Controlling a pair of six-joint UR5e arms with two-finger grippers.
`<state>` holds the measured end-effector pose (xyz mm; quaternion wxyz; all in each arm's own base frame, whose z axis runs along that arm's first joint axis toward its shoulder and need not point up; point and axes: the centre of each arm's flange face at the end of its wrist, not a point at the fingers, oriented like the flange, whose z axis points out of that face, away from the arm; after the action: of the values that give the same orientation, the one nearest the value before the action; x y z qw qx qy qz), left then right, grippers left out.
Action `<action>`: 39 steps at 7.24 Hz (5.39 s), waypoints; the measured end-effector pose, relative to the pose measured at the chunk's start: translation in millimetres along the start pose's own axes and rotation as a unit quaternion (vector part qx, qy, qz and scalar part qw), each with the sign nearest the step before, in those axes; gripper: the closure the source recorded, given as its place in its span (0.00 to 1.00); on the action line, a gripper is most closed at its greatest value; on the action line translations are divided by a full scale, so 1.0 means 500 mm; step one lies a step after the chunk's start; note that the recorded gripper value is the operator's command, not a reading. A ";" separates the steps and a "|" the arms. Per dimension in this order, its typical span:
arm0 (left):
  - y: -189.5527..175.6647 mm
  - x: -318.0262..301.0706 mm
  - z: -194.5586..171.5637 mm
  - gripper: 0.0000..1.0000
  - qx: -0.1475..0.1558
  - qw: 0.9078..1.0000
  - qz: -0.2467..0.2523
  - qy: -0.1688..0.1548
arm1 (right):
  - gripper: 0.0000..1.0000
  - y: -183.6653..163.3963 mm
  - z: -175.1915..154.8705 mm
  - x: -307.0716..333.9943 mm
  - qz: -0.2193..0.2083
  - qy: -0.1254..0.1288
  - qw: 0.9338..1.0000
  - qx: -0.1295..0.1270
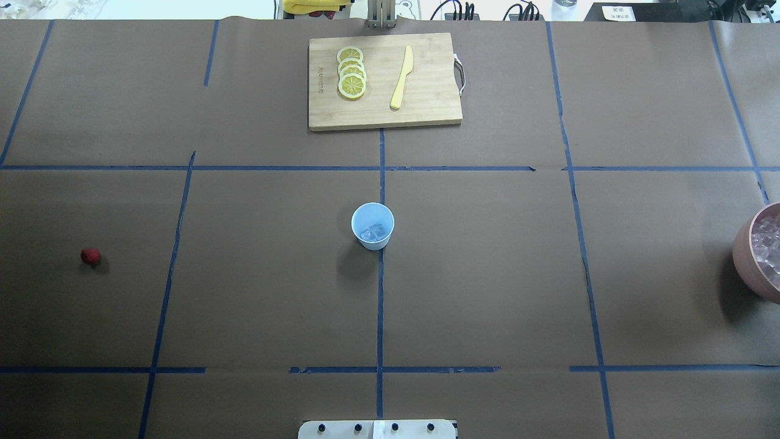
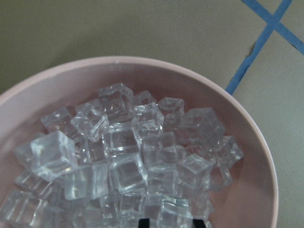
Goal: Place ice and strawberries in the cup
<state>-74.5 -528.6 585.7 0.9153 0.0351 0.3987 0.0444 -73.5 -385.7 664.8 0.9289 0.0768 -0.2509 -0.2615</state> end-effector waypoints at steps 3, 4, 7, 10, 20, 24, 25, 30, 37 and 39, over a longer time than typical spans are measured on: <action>0.000 0.002 -0.001 0.00 0.001 1.000 0.001 0.000 | 1.00 -0.005 -0.025 0.003 0.004 0.001 1.000 0.013; 0.000 0.004 -0.003 0.00 0.002 1.000 0.002 0.000 | 1.00 -0.013 -0.058 -0.001 0.008 0.001 1.000 0.021; 0.002 0.012 -0.011 0.00 0.005 1.000 0.004 -0.001 | 1.00 -0.132 -0.249 -0.076 0.031 -0.016 0.999 0.041; 0.004 0.012 -0.010 0.00 0.004 1.000 0.004 -0.001 | 1.00 -0.357 -0.386 -0.243 0.096 -0.079 0.989 0.074; 0.003 0.010 -0.009 0.00 0.004 1.000 0.003 -0.001 | 1.00 -0.857 -0.484 -1.098 0.241 -0.120 0.962 0.053; 0.003 0.010 -0.008 0.00 0.004 1.000 0.003 -0.001 | 0.92 -0.868 -0.430 -1.149 0.234 -0.114 0.964 0.049; 0.003 0.010 -0.008 0.00 0.003 1.000 0.003 -0.001 | 0.92 -0.866 -0.425 -1.156 0.232 -0.111 0.965 0.050; 0.002 0.016 -0.013 0.00 0.006 1.000 0.000 -0.001 | 0.05 -0.864 -0.420 -1.162 0.230 -0.109 0.966 0.050; 0.005 0.203 0.015 0.00 -0.002 1.000 -0.030 0.002 | 0.01 -0.853 -0.473 -1.133 0.234 -0.118 0.963 0.064; 0.063 0.320 0.075 0.00 0.004 0.999 -0.049 0.014 | 0.01 -0.802 -0.524 -1.018 0.241 -0.131 0.957 0.095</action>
<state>59.9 -481.0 498.3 0.9107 0.0184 0.4127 -0.0013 -495.5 -457.1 112.1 0.9119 0.0670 -0.4048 -0.0124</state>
